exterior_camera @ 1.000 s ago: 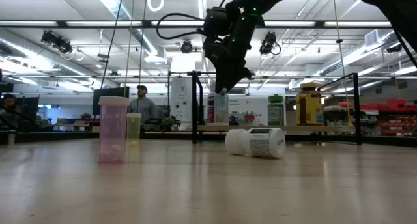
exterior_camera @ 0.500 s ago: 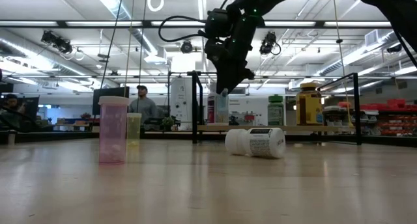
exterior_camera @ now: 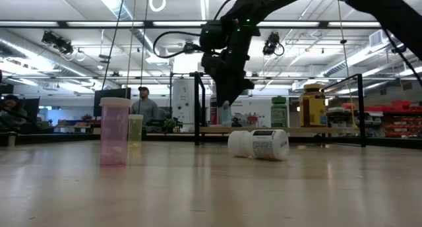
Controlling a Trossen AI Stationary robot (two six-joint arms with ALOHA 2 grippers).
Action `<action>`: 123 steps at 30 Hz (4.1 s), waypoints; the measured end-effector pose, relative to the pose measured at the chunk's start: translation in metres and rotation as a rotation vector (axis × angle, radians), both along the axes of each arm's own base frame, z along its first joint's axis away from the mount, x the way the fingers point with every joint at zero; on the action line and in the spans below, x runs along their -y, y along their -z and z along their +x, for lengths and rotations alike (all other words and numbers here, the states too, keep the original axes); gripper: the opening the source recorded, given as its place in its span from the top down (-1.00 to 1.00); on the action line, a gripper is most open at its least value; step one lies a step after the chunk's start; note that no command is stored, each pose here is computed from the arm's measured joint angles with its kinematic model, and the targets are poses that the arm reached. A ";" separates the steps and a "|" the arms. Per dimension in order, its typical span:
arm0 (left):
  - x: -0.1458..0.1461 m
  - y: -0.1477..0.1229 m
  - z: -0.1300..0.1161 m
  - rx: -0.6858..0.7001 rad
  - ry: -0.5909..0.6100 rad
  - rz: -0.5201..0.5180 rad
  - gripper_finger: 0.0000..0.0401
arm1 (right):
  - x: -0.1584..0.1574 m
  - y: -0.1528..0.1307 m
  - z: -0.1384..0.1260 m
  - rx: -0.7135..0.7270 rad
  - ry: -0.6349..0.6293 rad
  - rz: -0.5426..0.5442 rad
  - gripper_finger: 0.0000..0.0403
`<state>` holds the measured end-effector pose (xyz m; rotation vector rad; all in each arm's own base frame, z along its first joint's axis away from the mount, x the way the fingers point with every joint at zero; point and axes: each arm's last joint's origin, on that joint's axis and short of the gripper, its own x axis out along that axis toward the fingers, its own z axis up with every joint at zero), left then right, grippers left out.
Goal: Pick and place medicine bottles onto shelf by color
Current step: Put the blue pill bottle on the shelf, then put the small white bottle pill bottle on the shelf
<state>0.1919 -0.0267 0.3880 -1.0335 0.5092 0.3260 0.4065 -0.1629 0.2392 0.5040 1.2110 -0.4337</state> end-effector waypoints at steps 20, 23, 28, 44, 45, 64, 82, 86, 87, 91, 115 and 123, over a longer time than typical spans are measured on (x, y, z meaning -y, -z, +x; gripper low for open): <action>0.000 0.000 0.000 -0.003 0.007 -0.015 -0.53 | 0.009 -0.022 0.013 0.025 0.039 -0.091 0.33; 0.000 0.000 0.000 -0.003 0.007 -0.015 -0.53 | 0.006 -0.024 0.018 0.057 0.039 -0.119 0.33; 0.000 0.000 0.000 -0.003 0.007 -0.015 -0.53 | 0.009 -0.020 0.020 0.080 0.073 -0.120 0.33; 0.000 0.000 0.000 -0.003 0.005 -0.022 -0.53 | 0.001 0.003 0.023 0.091 0.098 -0.101 0.33; 0.000 0.000 0.000 -0.003 0.006 -0.023 -0.53 | 0.001 0.003 0.023 0.092 0.098 -0.102 0.33; 0.000 0.000 0.000 -0.003 0.004 -0.026 -0.53 | 0.002 0.005 0.017 0.037 0.101 -0.085 0.13; 0.000 0.000 0.000 -0.003 0.001 -0.031 -0.53 | -0.002 -0.021 0.004 0.050 0.094 -0.092 -0.16; 0.001 0.000 0.000 -0.004 0.001 -0.031 -0.53 | -0.008 -0.019 -0.006 -0.046 0.096 -0.021 -0.17; 0.001 0.000 0.000 -0.004 0.002 -0.031 -0.53 | -0.011 -0.019 -0.009 -0.074 0.094 0.006 -0.17; 0.001 0.000 0.000 -0.003 0.012 -0.015 -0.53 | -0.027 -0.019 -0.013 -0.138 0.061 0.082 -0.17; 0.003 0.005 -0.004 -0.067 0.178 0.069 -0.53 | -0.195 -0.026 0.009 -0.136 0.064 0.240 -0.16; 0.005 0.006 -0.004 -0.076 0.238 0.037 -0.53 | -0.224 0.031 0.031 -0.227 0.030 0.317 -0.16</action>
